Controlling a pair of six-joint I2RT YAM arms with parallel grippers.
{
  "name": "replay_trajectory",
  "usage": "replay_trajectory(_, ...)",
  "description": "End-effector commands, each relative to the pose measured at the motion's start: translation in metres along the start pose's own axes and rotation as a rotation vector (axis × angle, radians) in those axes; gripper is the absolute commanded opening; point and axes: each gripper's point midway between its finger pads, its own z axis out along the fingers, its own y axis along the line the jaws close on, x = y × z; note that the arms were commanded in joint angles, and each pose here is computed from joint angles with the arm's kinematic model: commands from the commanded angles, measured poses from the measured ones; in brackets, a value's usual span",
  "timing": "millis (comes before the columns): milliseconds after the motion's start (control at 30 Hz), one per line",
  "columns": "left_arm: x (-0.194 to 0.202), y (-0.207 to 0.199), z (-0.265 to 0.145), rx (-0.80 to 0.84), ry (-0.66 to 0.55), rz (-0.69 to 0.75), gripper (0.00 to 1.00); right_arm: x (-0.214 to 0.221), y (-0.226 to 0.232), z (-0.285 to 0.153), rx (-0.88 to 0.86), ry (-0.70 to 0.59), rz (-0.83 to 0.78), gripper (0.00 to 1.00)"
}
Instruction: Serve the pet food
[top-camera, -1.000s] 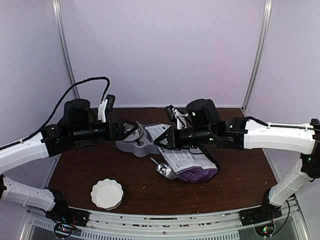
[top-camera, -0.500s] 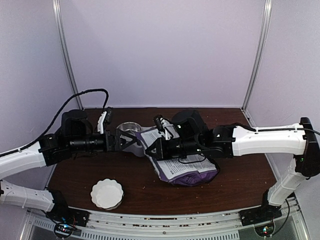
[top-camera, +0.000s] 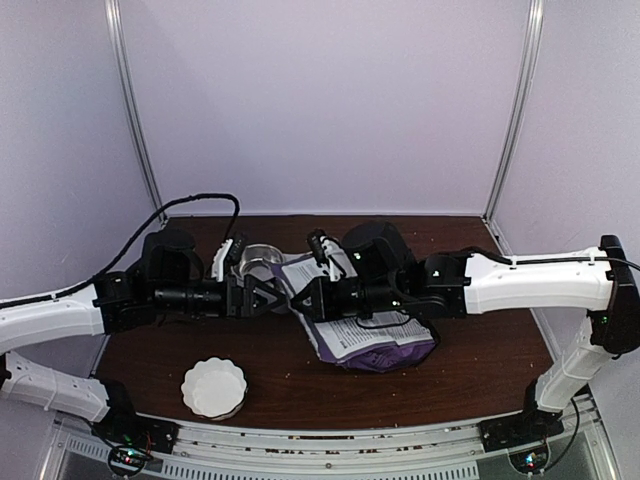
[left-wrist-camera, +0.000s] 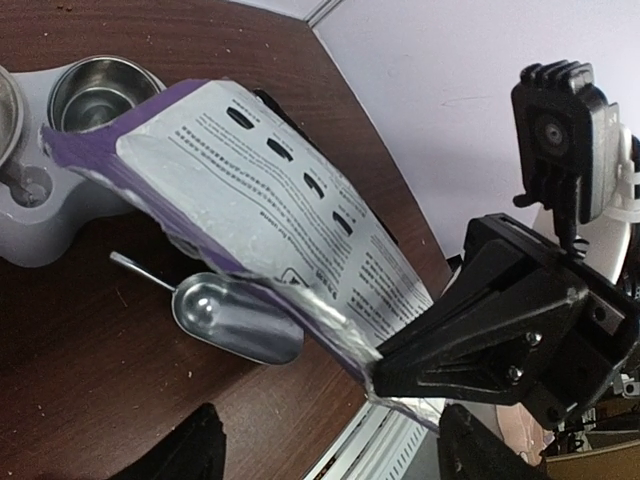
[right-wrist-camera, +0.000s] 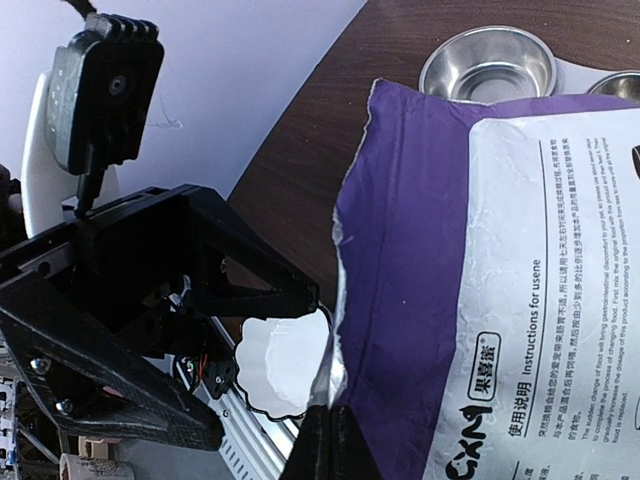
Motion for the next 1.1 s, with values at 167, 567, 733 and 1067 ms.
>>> replay_trajectory(167, -0.005, -0.003, 0.015, 0.028, -0.012, -0.011, 0.69, -0.014, 0.006, -0.008, 0.013, -0.049, -0.030, 0.00)
replay_trajectory(567, -0.009, 0.009, 0.027, -0.006, -0.041, -0.056, 0.51, -0.017, 0.006, -0.015, 0.015, -0.064, -0.037, 0.00)
replay_trajectory(733, -0.007, 0.012, 0.029, -0.016, -0.036, -0.067, 0.44, -0.017, 0.005, -0.016, 0.020, -0.068, -0.038, 0.00)
replay_trajectory(1067, -0.013, 0.004, 0.034, 0.029, -0.051, -0.067, 0.40, -0.014, 0.005, -0.016, 0.013, -0.057, -0.045, 0.00)
